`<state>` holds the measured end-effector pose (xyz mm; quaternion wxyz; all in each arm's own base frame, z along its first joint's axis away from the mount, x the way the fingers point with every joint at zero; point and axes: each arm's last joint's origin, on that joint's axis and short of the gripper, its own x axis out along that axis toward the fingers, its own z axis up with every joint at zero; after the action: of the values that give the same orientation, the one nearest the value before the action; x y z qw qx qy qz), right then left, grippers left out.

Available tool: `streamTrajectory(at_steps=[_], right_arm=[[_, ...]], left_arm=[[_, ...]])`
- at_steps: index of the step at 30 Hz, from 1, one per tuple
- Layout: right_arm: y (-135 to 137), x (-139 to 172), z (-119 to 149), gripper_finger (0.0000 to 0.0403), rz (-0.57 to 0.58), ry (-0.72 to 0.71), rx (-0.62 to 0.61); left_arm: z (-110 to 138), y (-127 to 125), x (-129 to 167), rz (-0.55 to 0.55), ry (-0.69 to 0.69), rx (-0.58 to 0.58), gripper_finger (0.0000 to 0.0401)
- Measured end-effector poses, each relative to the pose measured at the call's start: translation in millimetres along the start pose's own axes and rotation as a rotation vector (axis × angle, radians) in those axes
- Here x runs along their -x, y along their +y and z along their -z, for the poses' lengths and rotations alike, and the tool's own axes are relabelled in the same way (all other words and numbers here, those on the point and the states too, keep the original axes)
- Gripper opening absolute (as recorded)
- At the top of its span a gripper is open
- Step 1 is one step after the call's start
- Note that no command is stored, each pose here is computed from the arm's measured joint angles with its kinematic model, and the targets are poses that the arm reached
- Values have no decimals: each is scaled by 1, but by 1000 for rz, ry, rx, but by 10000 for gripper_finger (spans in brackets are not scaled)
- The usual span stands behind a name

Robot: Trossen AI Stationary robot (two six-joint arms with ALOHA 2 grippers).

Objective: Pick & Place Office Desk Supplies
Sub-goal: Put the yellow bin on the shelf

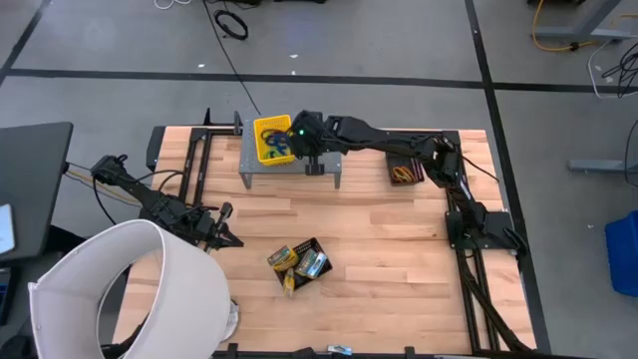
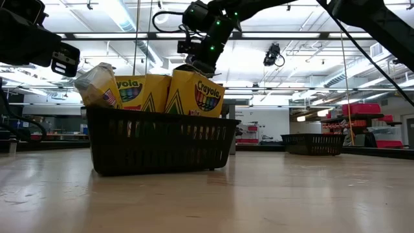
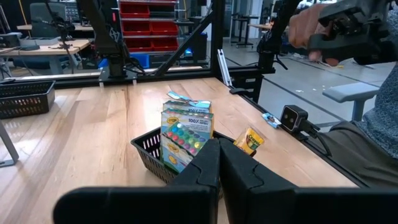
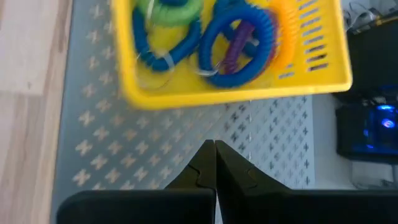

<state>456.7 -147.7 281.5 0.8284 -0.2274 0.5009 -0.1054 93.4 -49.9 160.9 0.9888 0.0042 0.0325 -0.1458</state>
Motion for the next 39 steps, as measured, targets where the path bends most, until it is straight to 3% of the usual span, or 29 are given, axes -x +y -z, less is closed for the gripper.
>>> streamTrajectory(at_steps=[22,30,39], right_arm=[[0,-10,-13,0,-151,-249,79],[-9,-13,-7,0,-99,-212,51],[-13,-11,-14,0,-129,-345,75]], left_arm=[[0,0,0,0,0,17,8],[0,0,0,-9,0,16,8],[0,1,0,-18,0,14,8]])
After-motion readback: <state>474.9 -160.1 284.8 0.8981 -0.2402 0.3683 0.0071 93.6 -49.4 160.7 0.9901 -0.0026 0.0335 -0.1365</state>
